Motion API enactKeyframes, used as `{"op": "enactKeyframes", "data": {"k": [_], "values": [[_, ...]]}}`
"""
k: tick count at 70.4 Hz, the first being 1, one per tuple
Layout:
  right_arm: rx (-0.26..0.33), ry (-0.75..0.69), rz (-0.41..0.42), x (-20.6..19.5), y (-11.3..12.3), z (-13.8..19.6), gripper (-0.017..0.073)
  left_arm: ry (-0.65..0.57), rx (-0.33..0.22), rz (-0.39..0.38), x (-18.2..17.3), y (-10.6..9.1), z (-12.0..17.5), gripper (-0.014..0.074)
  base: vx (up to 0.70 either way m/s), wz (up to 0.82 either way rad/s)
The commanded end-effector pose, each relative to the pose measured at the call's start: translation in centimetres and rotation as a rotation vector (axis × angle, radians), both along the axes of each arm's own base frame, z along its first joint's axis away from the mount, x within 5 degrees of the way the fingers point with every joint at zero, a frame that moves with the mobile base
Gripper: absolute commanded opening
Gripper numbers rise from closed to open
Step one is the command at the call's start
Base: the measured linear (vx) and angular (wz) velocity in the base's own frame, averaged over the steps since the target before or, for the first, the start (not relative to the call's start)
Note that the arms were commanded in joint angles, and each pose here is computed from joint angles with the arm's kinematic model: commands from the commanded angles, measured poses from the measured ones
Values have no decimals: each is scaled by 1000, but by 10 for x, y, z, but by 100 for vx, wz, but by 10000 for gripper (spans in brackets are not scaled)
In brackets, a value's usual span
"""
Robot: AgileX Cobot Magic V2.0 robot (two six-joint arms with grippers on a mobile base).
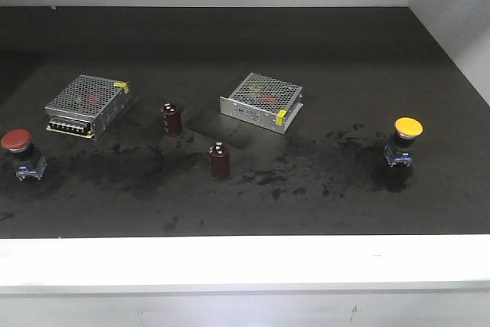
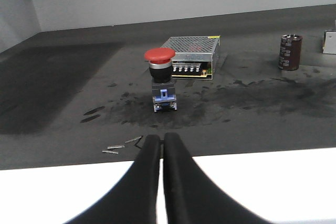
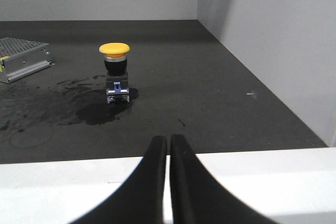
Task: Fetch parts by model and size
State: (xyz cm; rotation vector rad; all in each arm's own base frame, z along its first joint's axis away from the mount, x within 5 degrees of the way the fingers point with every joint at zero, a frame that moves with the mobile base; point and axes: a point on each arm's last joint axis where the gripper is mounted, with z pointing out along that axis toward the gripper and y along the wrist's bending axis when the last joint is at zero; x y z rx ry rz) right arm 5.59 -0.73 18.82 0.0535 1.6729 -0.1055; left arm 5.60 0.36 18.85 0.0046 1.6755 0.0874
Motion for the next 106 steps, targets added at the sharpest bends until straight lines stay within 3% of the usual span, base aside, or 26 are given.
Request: {"op": "enactKeyframes", "data": {"k": [1, 15, 30, 36, 40, 44, 64, 76, 89, 106], "values": [[-28, -79, 12, 0, 1, 6, -5, -93, 2, -6, 0, -1, 9, -7, 0, 0], [-15, -114, 22, 0, 2, 9, -5, -168, -15, -12, -1, -1, 16, -7, 0, 0], [-36, -305, 73, -2, 7, 27, -5, -533, -32, -43, -9, -3, 48, -7, 0, 0], [-45, -443, 108, -5, 10, 41, -5, -678, -74, -66, -15, -4, 62, -7, 0, 0], [-49, -510, 118, -9, 12, 53, -5, -707, -100, -75, -18, -4, 71, -7, 0, 0], [-53, -534, 113, -12, 11, 68, -5, -697, -123, -77, -19, -4, 83, -7, 0, 0], [-60, -567, 93, -6, 9, 158, -5, -596, -120, -49, -23, -3, 181, -7, 0, 0], [-57, -534, 88, 22, 7, 205, -5, -439, -130, -25, -3, -1, 225, -5, 0, 0], [-40, -371, 66, 67, 2, 217, -5, -204, -141, 2, 39, 2, 235, 8, 0, 0], [-15, -194, 56, 107, -1, 195, 29, -42, -147, 16, 80, 3, 218, 120, 0, 0]]}}
